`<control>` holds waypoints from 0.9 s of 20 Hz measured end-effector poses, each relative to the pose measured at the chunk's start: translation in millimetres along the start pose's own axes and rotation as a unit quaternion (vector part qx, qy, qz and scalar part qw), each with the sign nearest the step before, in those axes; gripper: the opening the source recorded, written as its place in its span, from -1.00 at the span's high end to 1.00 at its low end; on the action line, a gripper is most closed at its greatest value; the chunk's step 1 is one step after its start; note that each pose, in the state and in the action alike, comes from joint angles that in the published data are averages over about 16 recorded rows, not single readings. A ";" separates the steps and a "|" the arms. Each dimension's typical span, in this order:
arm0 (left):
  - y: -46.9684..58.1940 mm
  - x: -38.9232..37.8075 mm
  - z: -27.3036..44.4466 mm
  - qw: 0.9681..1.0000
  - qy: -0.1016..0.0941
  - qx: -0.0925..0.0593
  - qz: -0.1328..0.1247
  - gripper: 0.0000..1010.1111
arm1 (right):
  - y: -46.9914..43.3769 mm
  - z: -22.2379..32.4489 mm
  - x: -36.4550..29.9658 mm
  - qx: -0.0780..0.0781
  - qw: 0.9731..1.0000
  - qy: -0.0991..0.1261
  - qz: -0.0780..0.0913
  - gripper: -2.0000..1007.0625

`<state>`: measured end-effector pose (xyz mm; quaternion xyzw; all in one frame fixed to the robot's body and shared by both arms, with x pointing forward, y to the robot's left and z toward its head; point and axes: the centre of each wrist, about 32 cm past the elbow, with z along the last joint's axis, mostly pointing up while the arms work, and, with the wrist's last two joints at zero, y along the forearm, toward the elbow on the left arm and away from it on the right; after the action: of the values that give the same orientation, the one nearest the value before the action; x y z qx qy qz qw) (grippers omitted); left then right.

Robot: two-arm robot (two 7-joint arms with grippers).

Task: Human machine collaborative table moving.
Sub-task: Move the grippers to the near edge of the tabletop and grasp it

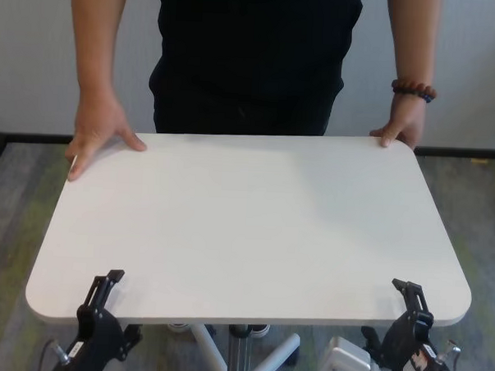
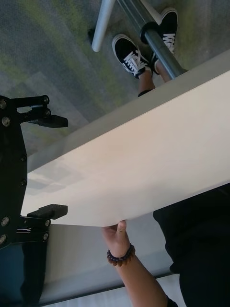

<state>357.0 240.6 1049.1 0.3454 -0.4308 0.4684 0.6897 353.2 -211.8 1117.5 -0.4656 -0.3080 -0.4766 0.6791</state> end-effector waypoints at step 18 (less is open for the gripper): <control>-6.2 -4.8 -3.7 1.000 0.017 0.016 -0.008 -0.98 | 7.1 -3.0 1.9 -0.003 1.000 0.001 0.006 -0.99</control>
<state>363.0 240.2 1042.8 0.3514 -0.4090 0.4756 0.6951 360.5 -214.5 1115.6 -0.4692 -0.3034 -0.4741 0.6804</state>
